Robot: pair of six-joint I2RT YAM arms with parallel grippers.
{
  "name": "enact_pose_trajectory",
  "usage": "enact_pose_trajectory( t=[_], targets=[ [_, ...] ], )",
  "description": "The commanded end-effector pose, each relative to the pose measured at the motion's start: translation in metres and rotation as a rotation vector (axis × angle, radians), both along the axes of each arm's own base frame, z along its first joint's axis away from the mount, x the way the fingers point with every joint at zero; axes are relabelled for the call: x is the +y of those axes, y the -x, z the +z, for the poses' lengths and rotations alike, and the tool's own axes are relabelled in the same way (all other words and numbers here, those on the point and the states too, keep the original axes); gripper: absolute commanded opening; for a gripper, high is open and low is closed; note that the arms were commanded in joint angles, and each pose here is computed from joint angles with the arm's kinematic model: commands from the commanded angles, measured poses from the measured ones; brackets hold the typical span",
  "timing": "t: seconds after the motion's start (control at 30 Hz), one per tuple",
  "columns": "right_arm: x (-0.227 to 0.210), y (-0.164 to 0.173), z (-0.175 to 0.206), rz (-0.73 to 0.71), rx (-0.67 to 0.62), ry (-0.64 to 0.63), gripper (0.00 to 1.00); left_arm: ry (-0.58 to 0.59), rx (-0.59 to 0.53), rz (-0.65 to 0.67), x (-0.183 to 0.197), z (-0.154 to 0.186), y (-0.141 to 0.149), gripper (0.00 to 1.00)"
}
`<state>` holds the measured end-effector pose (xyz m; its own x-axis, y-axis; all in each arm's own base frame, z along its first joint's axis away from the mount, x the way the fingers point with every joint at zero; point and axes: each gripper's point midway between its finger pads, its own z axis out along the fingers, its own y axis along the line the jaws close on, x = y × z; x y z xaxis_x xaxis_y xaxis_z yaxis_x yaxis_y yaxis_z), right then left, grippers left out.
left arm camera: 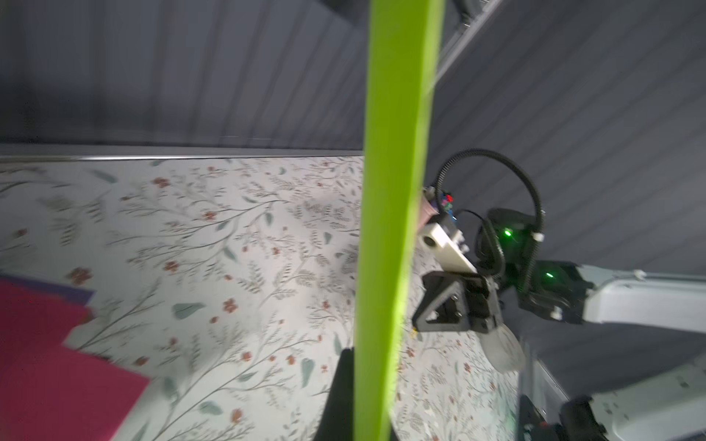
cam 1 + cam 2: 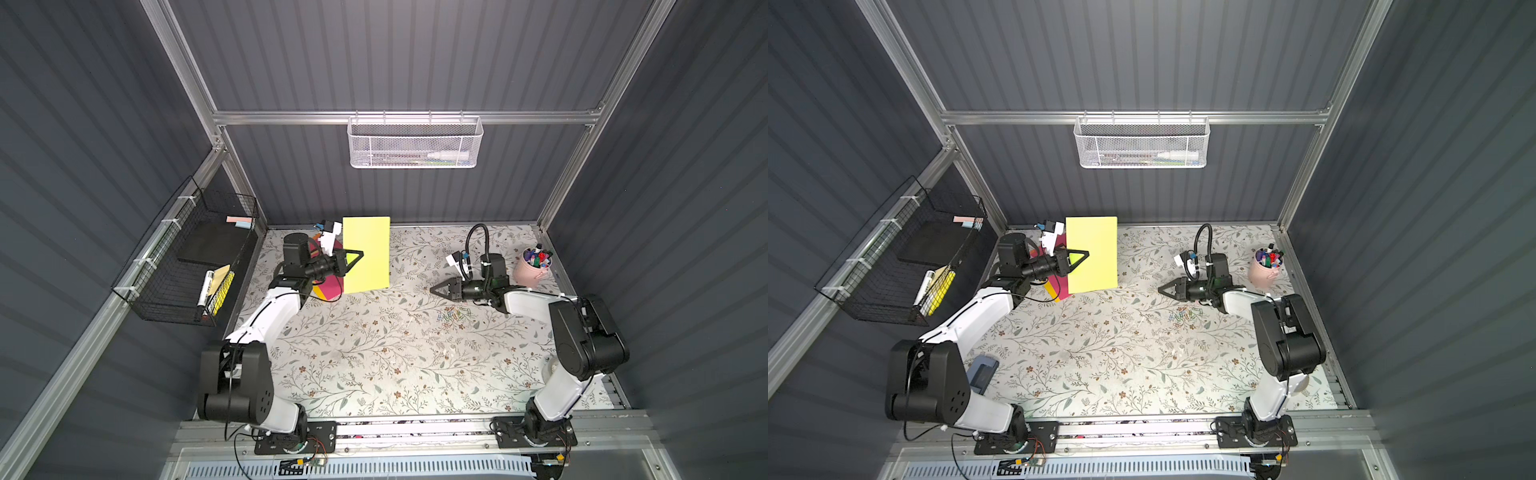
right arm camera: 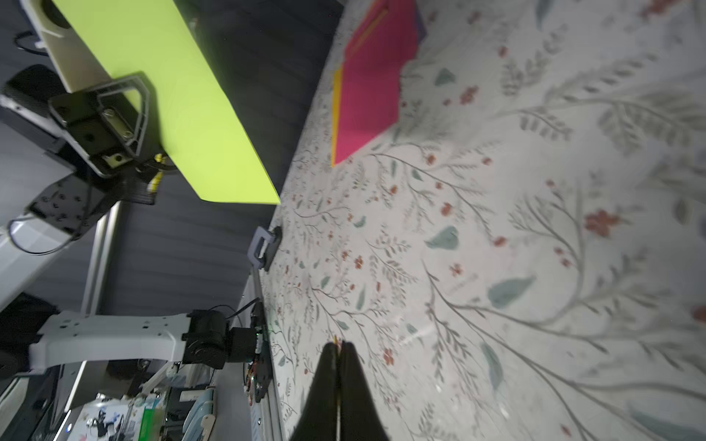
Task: Unclip the paperclips from the documents
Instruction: Place the paper clip at the center of the board.
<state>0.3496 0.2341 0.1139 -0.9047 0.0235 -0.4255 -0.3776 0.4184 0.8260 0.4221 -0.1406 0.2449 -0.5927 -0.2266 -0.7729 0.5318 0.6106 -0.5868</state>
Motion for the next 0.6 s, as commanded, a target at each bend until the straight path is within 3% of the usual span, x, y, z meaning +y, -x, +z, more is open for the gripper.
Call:
enact_pose_trajectory(
  t=[0.0,0.23,0.4,0.57],
  targets=[
    [-0.024,0.027,-0.047,-0.044,0.151,0.232,0.06,0.013,0.067,0.142,0.028,-0.028,-0.03,0.0],
    [-0.049,0.038,-0.073,-0.059,0.26,0.456,0.13,0.016,0.181,0.285,0.07,-0.082,-0.078,0.0],
    [-0.058,0.043,-0.072,-0.06,0.244,0.578,0.36,-0.026,0.219,0.384,0.088,-0.101,-0.092,0.0],
    [-0.063,0.046,-0.076,-0.049,0.241,0.669,0.48,-0.069,0.258,0.477,0.106,-0.11,-0.098,0.17]
  ],
)
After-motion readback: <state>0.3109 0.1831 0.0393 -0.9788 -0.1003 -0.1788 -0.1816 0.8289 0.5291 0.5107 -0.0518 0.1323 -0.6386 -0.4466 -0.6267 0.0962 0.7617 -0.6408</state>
